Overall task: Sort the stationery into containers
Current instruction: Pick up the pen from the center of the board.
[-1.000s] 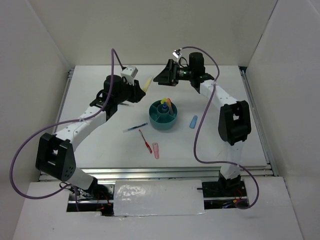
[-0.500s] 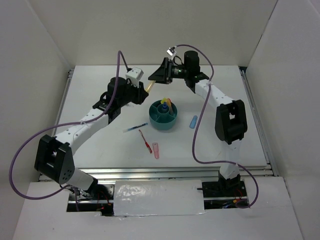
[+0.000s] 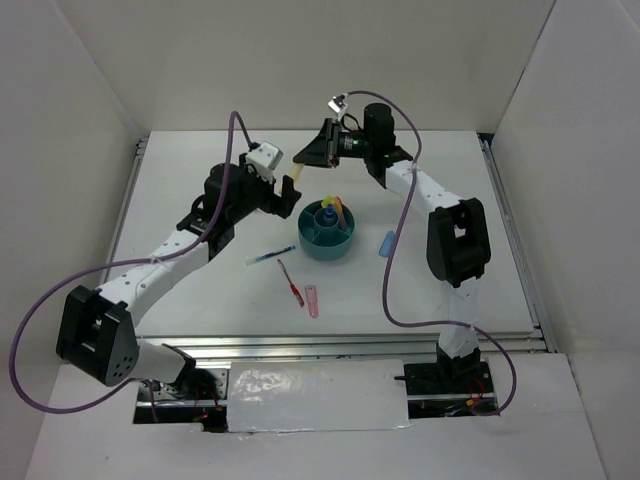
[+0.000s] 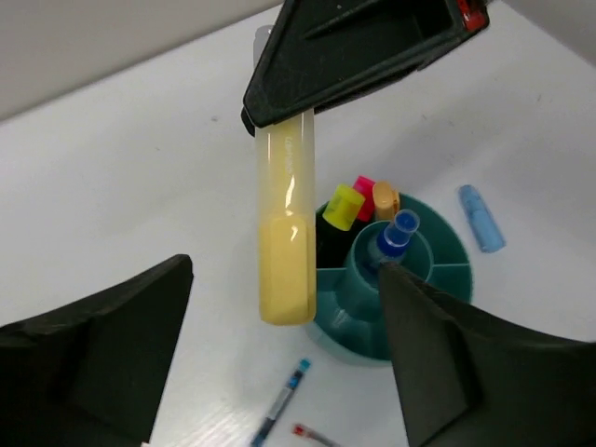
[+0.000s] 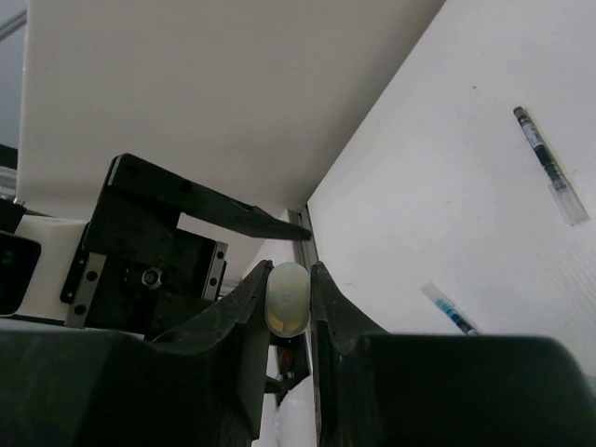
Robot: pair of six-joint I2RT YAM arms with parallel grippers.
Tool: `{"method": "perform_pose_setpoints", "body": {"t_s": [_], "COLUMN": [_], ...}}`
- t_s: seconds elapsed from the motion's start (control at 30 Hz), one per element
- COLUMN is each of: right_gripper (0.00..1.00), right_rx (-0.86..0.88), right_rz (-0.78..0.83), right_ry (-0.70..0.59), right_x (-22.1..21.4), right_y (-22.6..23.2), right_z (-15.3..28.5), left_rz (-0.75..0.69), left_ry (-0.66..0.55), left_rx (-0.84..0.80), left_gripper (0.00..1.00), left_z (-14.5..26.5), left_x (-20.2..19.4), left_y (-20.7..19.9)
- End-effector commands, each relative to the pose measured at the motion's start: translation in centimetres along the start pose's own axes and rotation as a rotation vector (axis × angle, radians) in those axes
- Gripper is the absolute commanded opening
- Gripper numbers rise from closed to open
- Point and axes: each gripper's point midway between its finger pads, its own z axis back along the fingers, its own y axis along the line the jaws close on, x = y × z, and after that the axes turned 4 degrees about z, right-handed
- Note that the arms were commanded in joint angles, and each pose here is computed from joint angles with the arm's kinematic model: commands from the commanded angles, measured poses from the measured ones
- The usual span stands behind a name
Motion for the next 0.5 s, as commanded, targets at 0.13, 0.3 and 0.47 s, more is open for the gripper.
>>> {"method": "perform_pose_setpoints", "body": {"t_s": [0.13, 0.3, 0.47], "right_gripper": [0.0, 0.0, 0.0], "right_rx": [0.114, 0.169, 0.188], "right_rz": [0.095, 0.094, 0.072], "right_ry": [0.004, 0.055, 0.099], "right_x": [1.3, -0.1, -0.9], "right_y": [3.2, 3.8, 4.3], "right_z": [1.5, 1.6, 1.5], "left_rz": [-0.417, -0.673, -1.013], "left_ry": [-0.257, -0.218, -0.283], "left_rx": [0.029, -0.093, -0.21], "left_gripper": [0.99, 0.99, 0.72], "left_z": [6.0, 8.7, 10.0], "left_x": [5.9, 4.8, 0.5], "left_y": [1.3, 0.3, -2.0]}}
